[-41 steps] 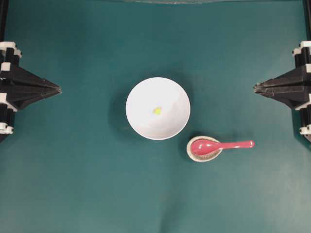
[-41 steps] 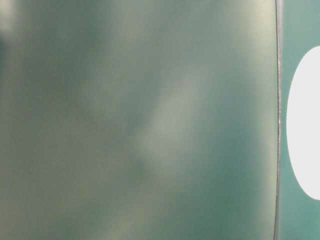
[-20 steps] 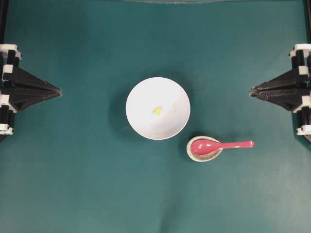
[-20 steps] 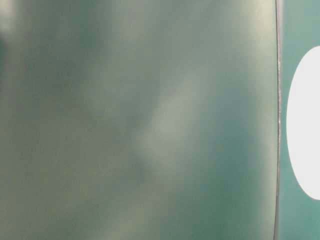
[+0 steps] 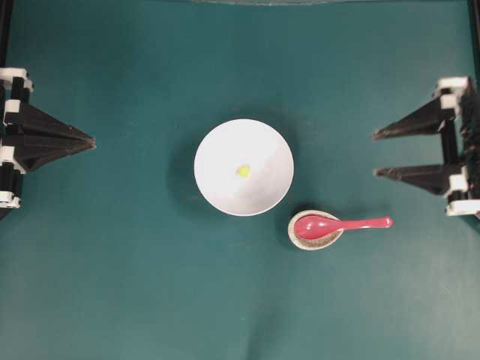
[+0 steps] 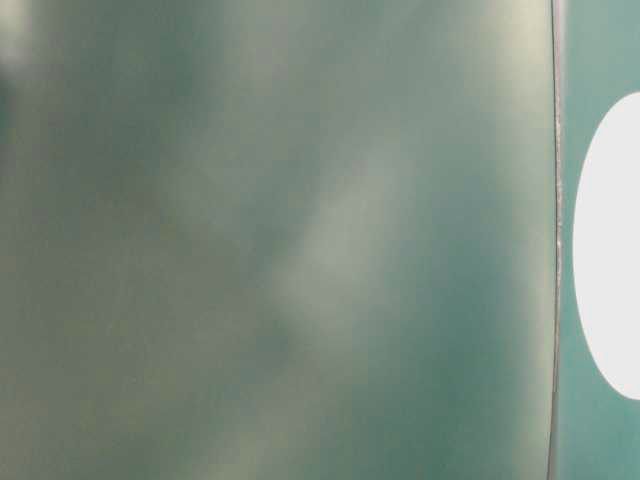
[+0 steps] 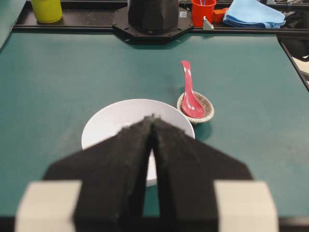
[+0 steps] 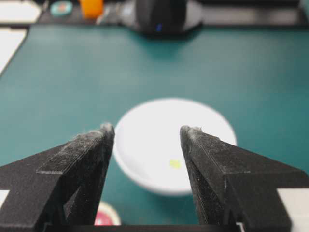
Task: Scoop the yellow hexagonal prism block from the bowl with a spoon using the right arm.
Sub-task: 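Move the right gripper toward the red spoon handle in the spoon rest, then close the right gripper on the red spoon handle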
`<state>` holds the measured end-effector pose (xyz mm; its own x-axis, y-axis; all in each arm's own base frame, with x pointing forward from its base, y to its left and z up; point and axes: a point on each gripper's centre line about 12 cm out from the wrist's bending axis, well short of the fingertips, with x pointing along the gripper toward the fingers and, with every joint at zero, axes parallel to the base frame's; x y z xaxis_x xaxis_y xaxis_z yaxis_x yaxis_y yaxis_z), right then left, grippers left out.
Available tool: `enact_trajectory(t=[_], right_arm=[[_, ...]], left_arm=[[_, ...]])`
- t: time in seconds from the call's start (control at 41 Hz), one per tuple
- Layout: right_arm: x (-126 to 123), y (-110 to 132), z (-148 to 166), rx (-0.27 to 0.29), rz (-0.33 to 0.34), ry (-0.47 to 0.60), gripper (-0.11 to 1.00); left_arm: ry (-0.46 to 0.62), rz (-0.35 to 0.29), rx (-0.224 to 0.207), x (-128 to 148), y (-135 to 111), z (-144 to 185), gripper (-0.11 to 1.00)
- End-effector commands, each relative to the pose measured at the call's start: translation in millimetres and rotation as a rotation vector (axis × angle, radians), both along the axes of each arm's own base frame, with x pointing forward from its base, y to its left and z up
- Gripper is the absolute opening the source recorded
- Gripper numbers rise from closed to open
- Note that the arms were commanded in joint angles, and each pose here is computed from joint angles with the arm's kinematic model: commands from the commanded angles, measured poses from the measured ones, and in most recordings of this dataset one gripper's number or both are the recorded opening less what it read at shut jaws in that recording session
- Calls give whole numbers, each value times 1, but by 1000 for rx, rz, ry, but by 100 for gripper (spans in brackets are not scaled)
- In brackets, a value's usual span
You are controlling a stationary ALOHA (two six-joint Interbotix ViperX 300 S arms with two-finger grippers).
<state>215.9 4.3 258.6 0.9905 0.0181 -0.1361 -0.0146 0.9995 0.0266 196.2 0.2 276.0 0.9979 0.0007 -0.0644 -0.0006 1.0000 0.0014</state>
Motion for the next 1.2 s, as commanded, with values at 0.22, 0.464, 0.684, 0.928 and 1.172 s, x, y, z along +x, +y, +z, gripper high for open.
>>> enact_trajectory(t=[0.22, 0.464, 0.684, 0.928, 1.172], right_arm=[[4, 10, -44, 56, 23, 15, 60], [-3, 21, -79, 98, 39, -6, 60], [-4, 33, -105, 115, 49, 14, 60], [0, 47, -132, 107, 55, 84, 60], [0, 55, -150, 115, 66, 115, 60]], left_arm=[[-29, 1, 2, 3, 0, 12, 4], [-29, 1, 2, 3, 0, 12, 4], [-31, 1, 2, 3, 0, 12, 4], [-34, 1, 2, 3, 0, 12, 4], [-34, 1, 2, 3, 0, 12, 4]])
